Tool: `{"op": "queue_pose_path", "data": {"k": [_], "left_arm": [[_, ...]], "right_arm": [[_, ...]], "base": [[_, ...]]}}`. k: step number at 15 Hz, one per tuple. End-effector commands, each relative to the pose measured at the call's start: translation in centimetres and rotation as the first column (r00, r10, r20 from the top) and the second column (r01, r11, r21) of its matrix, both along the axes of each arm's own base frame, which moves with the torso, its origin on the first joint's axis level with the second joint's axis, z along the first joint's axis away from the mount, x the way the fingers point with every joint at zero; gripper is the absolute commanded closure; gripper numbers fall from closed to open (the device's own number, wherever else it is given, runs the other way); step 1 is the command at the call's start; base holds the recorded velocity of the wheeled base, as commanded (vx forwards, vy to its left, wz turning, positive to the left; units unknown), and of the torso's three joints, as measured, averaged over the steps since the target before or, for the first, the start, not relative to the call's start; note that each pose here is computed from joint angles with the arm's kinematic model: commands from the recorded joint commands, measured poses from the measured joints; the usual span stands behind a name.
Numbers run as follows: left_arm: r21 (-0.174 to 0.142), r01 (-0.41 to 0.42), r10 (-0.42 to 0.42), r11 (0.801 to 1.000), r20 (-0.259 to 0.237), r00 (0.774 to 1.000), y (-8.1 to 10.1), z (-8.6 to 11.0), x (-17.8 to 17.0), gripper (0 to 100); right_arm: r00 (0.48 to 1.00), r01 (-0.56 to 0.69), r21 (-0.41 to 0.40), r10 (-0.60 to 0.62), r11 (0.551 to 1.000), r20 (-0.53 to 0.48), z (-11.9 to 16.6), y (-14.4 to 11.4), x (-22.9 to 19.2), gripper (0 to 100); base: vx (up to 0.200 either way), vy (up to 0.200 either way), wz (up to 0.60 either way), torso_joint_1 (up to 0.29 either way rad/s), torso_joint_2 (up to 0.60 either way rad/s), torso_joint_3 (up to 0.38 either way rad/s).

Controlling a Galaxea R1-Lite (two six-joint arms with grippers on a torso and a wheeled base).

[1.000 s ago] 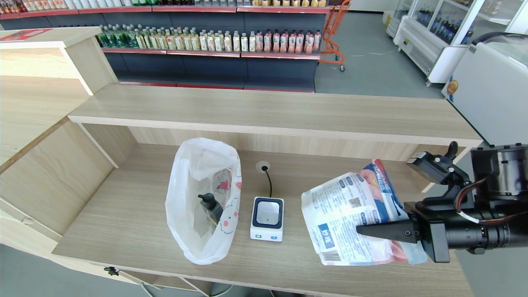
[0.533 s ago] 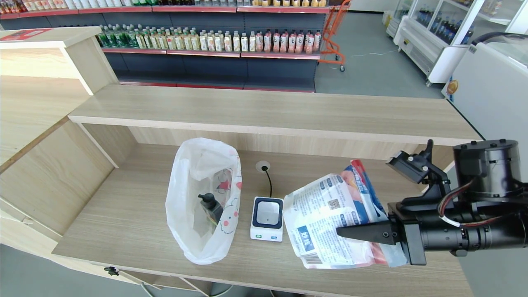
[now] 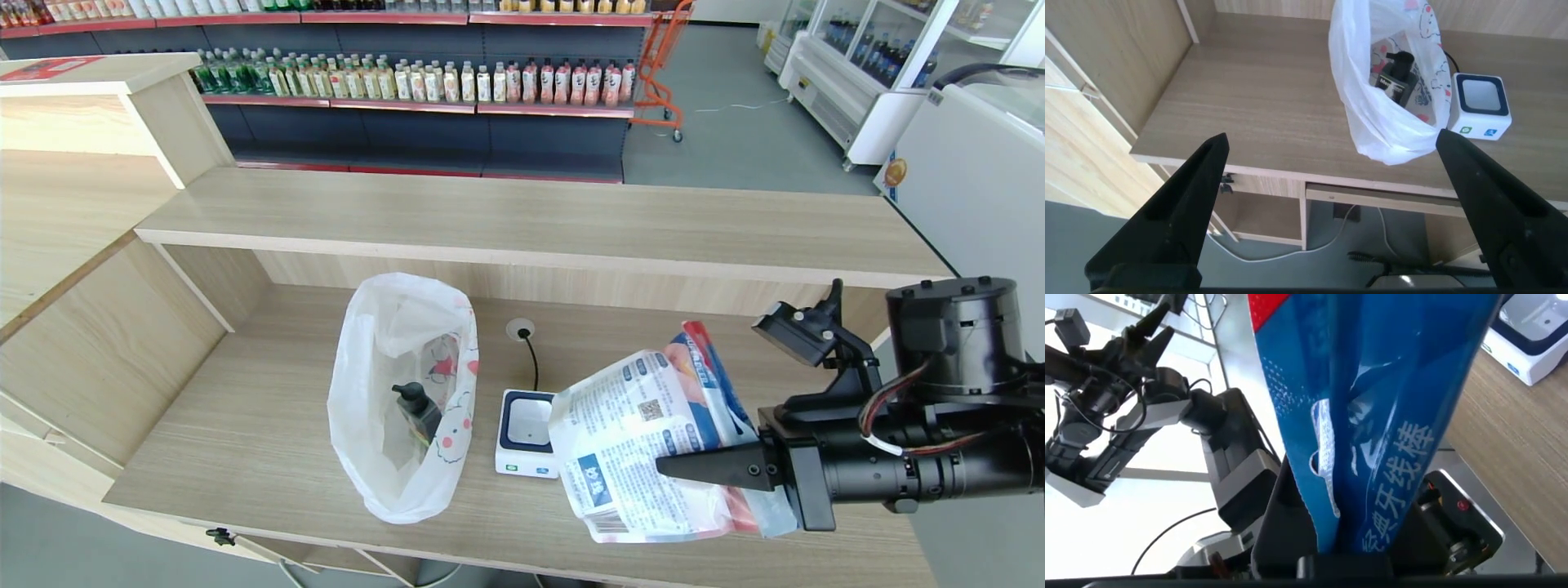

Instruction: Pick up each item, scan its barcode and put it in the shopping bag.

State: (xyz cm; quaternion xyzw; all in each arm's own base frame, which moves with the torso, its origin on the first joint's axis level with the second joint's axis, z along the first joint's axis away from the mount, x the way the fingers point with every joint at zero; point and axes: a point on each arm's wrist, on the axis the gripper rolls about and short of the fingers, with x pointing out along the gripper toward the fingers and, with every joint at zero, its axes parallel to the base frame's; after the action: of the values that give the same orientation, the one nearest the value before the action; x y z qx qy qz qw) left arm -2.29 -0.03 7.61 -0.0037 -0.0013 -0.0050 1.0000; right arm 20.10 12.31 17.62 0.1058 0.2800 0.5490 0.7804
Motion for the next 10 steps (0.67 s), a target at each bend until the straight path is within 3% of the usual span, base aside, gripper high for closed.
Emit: {"op": "queue_pose_path", "data": {"k": [1,7,8,10], "left_arm": [[0.0,-0.001,0.001,1.0,0.001,1.0,0.0,0.0,0.0,0],[0.0,-0.001,0.001,1.0,0.001,1.0,0.0,0.0,0.0,0],[0.0,-0.001,0.001,1.0,0.001,1.0,0.0,0.0,0.0,0],[0.0,-0.001,0.001,1.0,0.001,1.0,0.0,0.0,0.0,0]], "right_arm": [[1.0,-0.003,-0.001,0.003,1.0,-0.001,-0.1,0.0,0.0,100],[1.0,-0.01,0.0,0.01,1.0,0.023,0.0,0.1,0.1,100],[0.995,-0.011,-0.014,0.013,1.0,0.101,-0.1,0.0,0.2,100],[0.924,0.117,-0.163,-0.047,0.98,0.38,-0.3,-1.2,1.1,100]], "base": [[0.0,0.0,0.0,0.0,0.0,0.0],[0.0,0.0,0.0,0.0,0.0,0.0],[0.0,0.0,0.0,0.0,0.0,0.0],[0.0,0.0,0.0,0.0,0.0,0.0]]}}
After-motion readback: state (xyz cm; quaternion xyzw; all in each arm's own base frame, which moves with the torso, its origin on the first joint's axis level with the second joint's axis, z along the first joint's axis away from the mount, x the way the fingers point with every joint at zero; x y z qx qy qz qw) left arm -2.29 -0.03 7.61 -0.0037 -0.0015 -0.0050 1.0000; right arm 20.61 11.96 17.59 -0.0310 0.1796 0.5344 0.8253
